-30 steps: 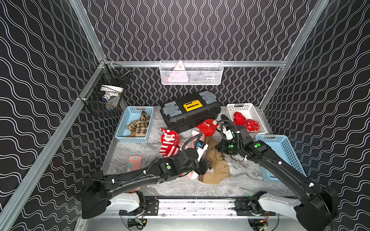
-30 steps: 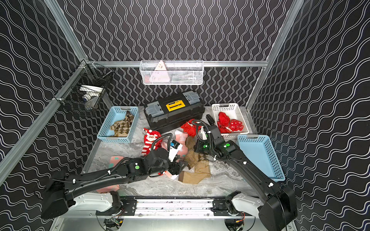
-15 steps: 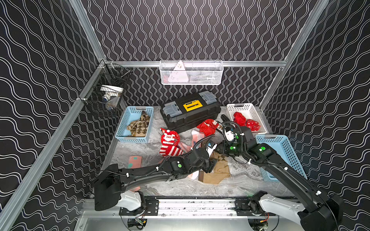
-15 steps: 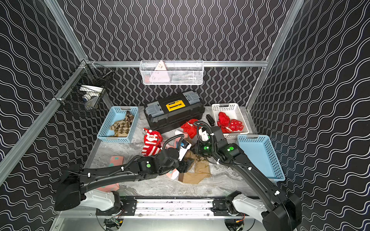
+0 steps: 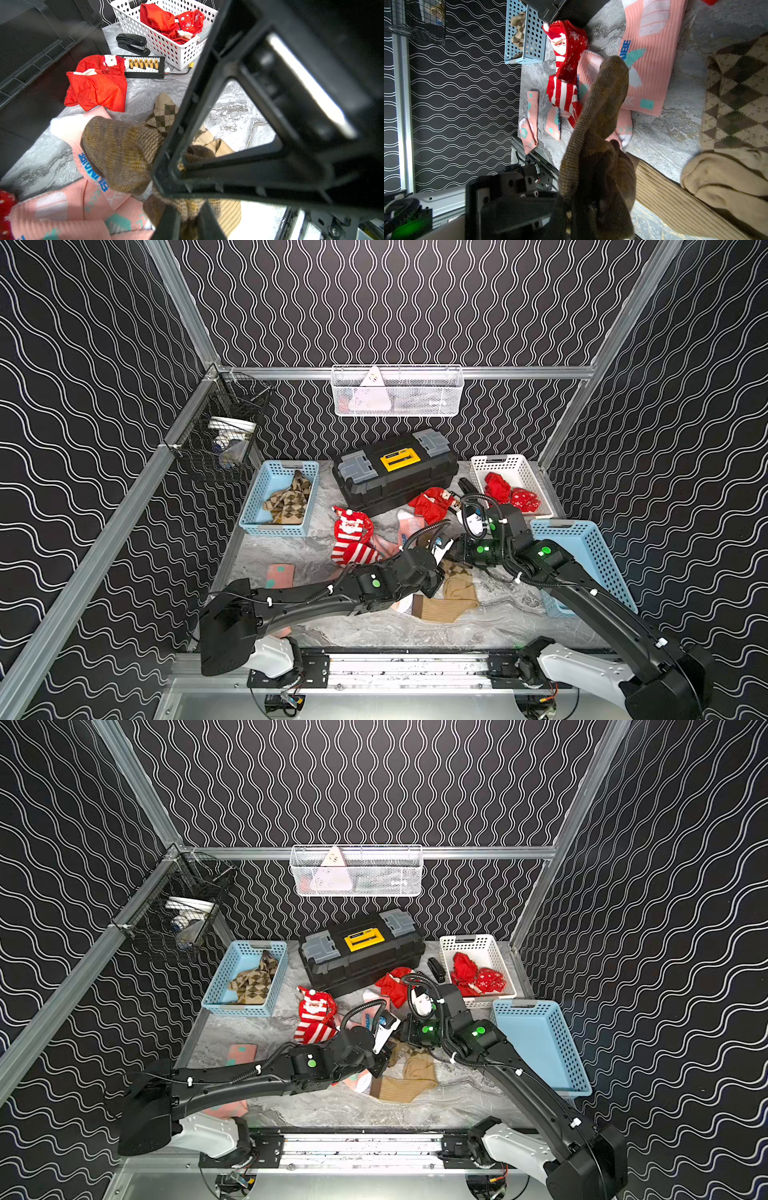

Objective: Sort the socks into the basket by color
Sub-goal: Pick up the sock at the center of the board, then place the sock in the bin.

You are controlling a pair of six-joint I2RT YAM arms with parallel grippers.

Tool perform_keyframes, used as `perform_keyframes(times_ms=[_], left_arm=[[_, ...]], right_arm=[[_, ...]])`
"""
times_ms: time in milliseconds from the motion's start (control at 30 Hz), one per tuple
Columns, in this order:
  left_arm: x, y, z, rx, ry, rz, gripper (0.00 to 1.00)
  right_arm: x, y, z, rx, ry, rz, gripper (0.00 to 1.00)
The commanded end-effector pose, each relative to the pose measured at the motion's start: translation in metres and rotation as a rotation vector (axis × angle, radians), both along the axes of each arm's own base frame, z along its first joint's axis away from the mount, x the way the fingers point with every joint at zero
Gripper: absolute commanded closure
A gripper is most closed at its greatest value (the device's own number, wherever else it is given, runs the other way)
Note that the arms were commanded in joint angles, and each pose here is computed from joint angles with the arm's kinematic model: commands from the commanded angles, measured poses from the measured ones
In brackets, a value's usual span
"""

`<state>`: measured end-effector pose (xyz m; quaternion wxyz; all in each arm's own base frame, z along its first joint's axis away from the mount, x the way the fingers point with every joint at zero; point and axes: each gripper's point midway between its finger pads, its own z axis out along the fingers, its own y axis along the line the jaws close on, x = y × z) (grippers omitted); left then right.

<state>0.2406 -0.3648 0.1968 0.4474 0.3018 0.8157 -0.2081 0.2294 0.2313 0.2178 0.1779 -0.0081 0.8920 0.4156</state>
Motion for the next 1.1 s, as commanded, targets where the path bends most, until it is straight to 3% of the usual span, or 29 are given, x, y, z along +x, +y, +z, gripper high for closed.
perform_keyframes(times_ms=[0, 67, 133, 267, 333, 500, 767, 1067], left_arm=[[0.006, -0.002, 0.021, -0.037, -0.062, 0.008, 0.94], [0.005, -0.001, 0.022, -0.032, -0.063, 0.005, 0.99], [0.005, 0.001, 0.022, -0.023, -0.064, 0.008, 1.00], [0.005, 0.009, 0.025, -0.016, -0.067, 0.030, 1.00], [0.006, 0.014, 0.027, -0.008, -0.069, 0.043, 1.00], [0.014, 0.035, 0.031, 0.021, -0.051, 0.096, 1.00], [0.044, 0.097, 0.046, 0.021, -0.003, 0.244, 1.00], [0.106, 0.202, 0.059, 0.056, 0.052, 0.495, 1.00]], right_arm=[[0.002, 0.005, 0.007, 0.024, -0.015, 0.010, 1.00], [0.003, 0.005, 0.007, 0.022, -0.016, 0.010, 1.00], [0.004, 0.006, 0.007, 0.019, -0.017, 0.012, 0.94], [0.007, 0.004, 0.009, -0.002, -0.029, 0.013, 0.43], [0.008, 0.002, 0.013, -0.013, -0.044, 0.008, 0.27], [0.015, -0.008, 0.023, -0.064, -0.102, -0.032, 0.00], [0.025, -0.027, 0.033, -0.138, -0.147, -0.099, 0.00], [0.029, -0.024, 0.010, -0.162, -0.111, -0.085, 0.00]])
